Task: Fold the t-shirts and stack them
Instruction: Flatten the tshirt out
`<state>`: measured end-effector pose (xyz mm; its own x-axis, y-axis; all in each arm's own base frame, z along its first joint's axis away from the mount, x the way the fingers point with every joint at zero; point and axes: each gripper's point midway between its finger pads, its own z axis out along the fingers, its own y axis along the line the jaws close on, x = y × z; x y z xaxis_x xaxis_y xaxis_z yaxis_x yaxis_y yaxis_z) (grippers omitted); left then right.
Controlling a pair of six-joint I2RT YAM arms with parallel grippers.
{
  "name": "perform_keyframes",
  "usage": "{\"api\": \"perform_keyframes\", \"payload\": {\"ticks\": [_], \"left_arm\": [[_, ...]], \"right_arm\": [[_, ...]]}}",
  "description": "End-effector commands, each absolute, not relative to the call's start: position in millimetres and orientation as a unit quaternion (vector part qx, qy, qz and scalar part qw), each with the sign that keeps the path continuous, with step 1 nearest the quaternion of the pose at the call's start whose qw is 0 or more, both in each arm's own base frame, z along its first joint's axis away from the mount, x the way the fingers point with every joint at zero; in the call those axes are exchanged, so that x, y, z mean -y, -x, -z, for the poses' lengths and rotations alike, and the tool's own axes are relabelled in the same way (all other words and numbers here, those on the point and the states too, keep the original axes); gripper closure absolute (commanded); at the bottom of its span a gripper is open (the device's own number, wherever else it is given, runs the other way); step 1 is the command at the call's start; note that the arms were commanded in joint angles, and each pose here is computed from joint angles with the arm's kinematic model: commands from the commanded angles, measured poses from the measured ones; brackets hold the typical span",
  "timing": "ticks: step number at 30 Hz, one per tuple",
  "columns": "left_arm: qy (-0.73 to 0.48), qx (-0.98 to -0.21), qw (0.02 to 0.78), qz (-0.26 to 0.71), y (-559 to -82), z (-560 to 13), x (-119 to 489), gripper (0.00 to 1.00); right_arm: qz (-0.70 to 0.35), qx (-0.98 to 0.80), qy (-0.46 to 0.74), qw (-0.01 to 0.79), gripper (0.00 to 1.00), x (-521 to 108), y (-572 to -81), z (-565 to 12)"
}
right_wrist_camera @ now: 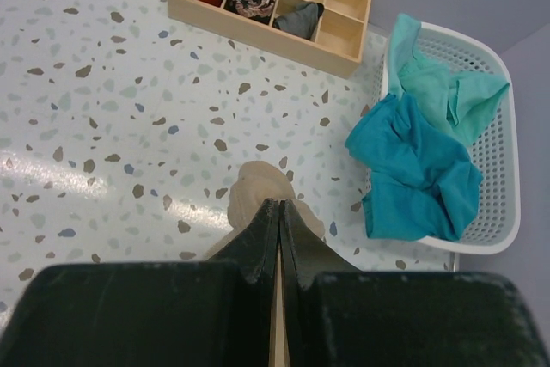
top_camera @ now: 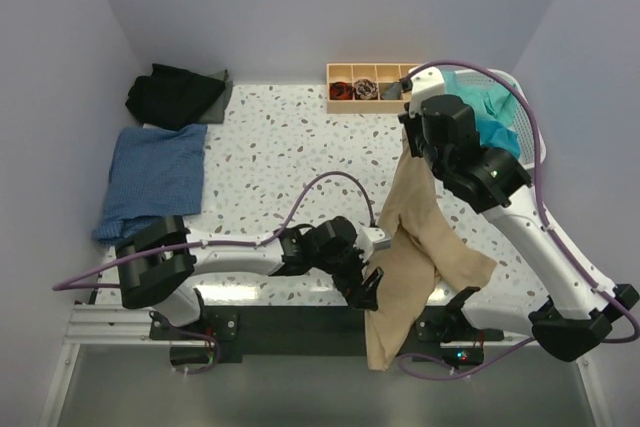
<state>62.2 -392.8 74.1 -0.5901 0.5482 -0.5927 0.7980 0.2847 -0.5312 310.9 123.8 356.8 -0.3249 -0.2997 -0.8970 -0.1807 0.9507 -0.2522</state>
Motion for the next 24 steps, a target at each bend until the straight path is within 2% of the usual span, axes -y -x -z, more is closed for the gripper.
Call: {"api": "perform_keyframes", "payload": {"ticks": [1, 6, 17, 18, 20, 21, 22, 24], "left_arm": [[-0.428, -0.746, 0.220, 0.461, -68.8, -113.0, 431.4, 0.00], [-0.411, -0.772, 0.254, 0.413, -85.3, -90.9, 438.1, 0.00], [-0.403, -0.804, 0.260, 0.350, -101.4, -59.0, 439.1, 0.02], [-0.402, -0.805, 0.263, 0.348, -102.7, -59.5, 438.8, 0.06], [-0.404, -0.807, 0.263, 0.341, -103.4, -59.9, 435.8, 0.25], [-0.401, -0.808, 0.272, 0.336, -107.1, -65.8, 434.8, 0.36], [-0.399, -0.814, 0.273, 0.323, -109.3, -66.4, 429.1, 0.56], [-0.387, -0.814, 0.297, 0.316, -116.0, -84.3, 421.6, 0.70]], "right_arm": [[0.054, -0.784, 0.117, 0.607, 1.00, -119.4, -323.3, -391.0], [0.046, -0.781, 0.115, 0.612, 1.00, -121.6, -324.8, -395.2], [0.041, -0.772, 0.107, 0.625, 1.00, -113.1, -316.4, -410.5], [0.040, -0.771, 0.107, 0.626, 1.00, -112.3, -314.7, -411.1], [0.039, -0.769, 0.102, 0.629, 1.00, -108.8, -310.9, -413.4], [0.040, -0.770, 0.102, 0.629, 1.00, -107.2, -309.0, -413.4], [0.042, -0.770, 0.100, 0.628, 1.00, -105.4, -308.0, -412.9], [0.042, -0.768, 0.097, 0.631, 1.00, -101.3, -303.0, -414.2]]}}
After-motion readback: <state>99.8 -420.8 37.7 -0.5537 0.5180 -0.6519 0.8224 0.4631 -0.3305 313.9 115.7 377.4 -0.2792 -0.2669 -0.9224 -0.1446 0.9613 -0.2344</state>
